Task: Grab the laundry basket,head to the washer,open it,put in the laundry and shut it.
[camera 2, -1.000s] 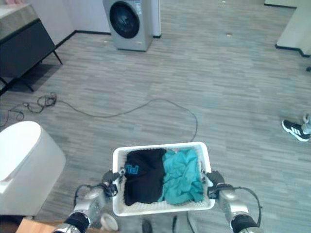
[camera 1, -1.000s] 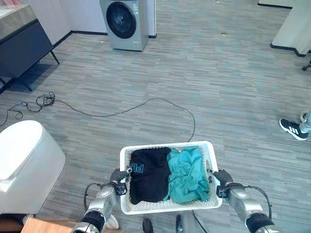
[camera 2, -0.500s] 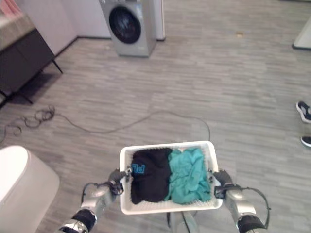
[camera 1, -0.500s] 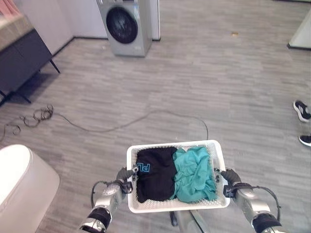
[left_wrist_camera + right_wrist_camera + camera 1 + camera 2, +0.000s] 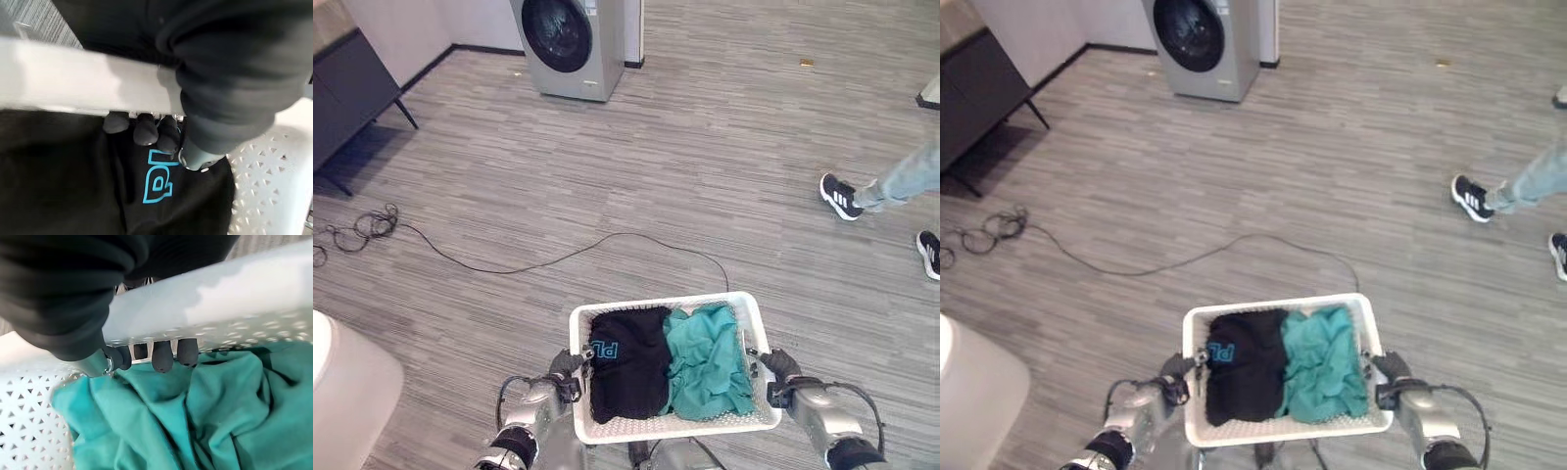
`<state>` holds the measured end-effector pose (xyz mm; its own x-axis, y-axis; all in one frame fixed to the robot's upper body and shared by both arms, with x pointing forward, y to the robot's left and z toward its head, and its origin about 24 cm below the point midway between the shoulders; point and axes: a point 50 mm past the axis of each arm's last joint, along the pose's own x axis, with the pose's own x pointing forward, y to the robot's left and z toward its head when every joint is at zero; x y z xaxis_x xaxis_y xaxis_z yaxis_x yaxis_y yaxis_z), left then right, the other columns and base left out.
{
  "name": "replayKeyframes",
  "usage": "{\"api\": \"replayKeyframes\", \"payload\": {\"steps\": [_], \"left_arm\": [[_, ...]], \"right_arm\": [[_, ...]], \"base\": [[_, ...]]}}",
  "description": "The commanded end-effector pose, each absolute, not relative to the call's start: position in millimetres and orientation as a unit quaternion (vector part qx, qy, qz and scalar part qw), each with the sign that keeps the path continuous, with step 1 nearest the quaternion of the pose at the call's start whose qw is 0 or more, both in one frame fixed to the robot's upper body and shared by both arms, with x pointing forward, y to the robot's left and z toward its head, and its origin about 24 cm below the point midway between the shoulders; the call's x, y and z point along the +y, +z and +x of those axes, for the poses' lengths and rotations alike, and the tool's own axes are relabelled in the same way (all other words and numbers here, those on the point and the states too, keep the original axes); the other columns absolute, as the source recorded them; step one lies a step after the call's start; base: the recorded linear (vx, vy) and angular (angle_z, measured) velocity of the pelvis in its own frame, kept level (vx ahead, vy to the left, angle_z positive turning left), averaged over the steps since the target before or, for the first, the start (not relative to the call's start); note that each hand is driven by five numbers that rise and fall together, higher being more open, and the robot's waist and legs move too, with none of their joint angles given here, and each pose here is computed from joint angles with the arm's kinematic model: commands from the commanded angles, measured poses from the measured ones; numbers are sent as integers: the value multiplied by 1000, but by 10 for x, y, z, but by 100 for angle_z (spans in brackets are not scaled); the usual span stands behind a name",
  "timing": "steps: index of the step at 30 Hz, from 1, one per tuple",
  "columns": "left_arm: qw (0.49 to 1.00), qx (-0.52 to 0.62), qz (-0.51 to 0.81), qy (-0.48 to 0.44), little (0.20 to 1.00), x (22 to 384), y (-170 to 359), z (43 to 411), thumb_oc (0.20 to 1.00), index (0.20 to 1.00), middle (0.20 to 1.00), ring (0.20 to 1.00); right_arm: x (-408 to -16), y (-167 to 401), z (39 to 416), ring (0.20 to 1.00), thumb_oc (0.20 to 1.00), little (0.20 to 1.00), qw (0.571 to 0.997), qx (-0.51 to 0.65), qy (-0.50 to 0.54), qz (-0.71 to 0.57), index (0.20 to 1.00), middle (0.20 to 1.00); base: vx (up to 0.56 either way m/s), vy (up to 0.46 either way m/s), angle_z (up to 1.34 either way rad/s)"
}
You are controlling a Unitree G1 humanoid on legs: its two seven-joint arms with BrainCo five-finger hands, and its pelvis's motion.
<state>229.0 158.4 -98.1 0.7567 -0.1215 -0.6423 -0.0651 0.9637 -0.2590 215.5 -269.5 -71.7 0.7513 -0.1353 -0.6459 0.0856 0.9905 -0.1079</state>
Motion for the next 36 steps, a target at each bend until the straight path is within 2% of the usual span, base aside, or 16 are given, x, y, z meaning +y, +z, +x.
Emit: {"api": "replayKeyframes", "payload": {"steps": [1,8,17,20,22,28,29,30,33,36], "left_arm": [[947,303,-98,31,200,1957,-810,2445,200,200,200,200],[952,287,-104,37,200,1976,-763,2433,200,200,200,200],[961,260,-92,22,200,1965,-609,2602,200,200,200,200],[961,260,-92,22,200,1965,-609,2602,200,200,200,200],[976,208,-66,-3,200,1848,-300,2978,200,200,200,200],[976,208,-66,-4,200,1846,-301,2978,200,200,200,200],[976,208,-66,-4,200,1846,-301,2978,200,200,200,200],[967,241,-84,-27,200,1632,-443,2909,200,200,200,200],[962,259,-84,-29,200,1622,-507,2872,200,200,200,200],[960,266,-85,-26,200,1609,-530,2868,200,200,200,200]], "right_arm": [[-2634,-371,2410,200,200,200,968,249,4,-16,200,200],[-2401,-452,2419,200,200,200,969,245,14,38,200,200],[-2300,-369,2586,200,200,200,972,226,23,56,200,200],[-2300,-369,2586,200,200,200,972,226,23,56,200,200],[-2272,-90,2864,200,200,200,982,178,21,57,200,200],[-2273,-89,2864,200,200,200,982,178,21,57,200,200],[-2273,-89,2864,200,200,200,982,178,21,57,200,200],[-2397,-115,2772,200,200,200,980,188,12,61,200,200],[-2462,-131,2712,200,200,200,979,188,-1,72,200,200],[-2481,-159,2665,200,200,200,978,193,-10,75,200,200]], "base": [[571,98,-97],[571,240,-76],[360,191,26],[122,6,66],[1319,-123,-3],[160,-23,53],[933,-332,-26],[1329,-585,54],[709,-381,204],[348,-203,-39]]}}
